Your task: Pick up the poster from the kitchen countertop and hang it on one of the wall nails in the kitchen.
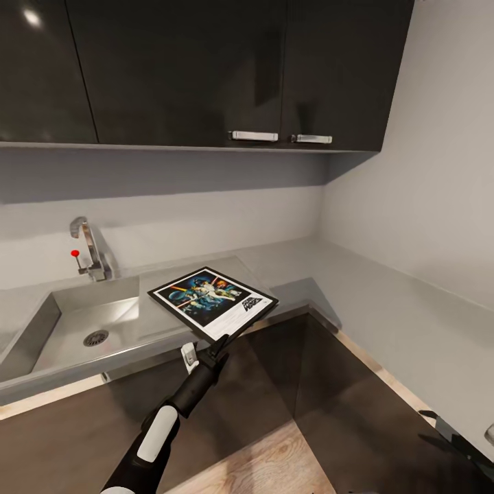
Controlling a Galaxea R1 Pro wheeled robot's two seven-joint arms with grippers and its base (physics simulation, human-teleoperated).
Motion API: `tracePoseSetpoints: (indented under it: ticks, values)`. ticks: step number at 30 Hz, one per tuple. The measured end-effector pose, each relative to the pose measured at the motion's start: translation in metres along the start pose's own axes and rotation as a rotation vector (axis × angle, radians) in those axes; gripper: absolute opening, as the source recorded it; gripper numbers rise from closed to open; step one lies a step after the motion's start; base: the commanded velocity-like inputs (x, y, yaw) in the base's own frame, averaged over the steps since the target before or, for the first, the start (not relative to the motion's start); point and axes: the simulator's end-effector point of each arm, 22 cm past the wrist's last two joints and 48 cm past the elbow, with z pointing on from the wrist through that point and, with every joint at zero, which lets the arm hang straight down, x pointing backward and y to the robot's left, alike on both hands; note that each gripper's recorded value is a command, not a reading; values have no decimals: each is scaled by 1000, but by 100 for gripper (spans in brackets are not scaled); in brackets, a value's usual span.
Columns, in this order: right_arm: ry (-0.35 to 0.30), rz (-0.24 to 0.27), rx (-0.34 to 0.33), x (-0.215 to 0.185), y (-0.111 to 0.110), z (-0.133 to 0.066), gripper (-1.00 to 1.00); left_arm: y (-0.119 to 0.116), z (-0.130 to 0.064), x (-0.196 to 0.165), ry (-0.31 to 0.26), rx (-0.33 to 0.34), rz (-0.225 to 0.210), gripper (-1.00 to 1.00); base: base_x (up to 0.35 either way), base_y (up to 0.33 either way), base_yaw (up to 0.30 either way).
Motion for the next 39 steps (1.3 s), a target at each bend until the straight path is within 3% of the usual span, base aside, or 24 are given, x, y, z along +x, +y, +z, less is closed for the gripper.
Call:
tracePoseSetpoints:
  ticks: [39]
  values:
    - [0, 1, -1, 0, 0, 0, 100, 1, -1, -1, -4, 0, -3, 100, 22, 0, 0]
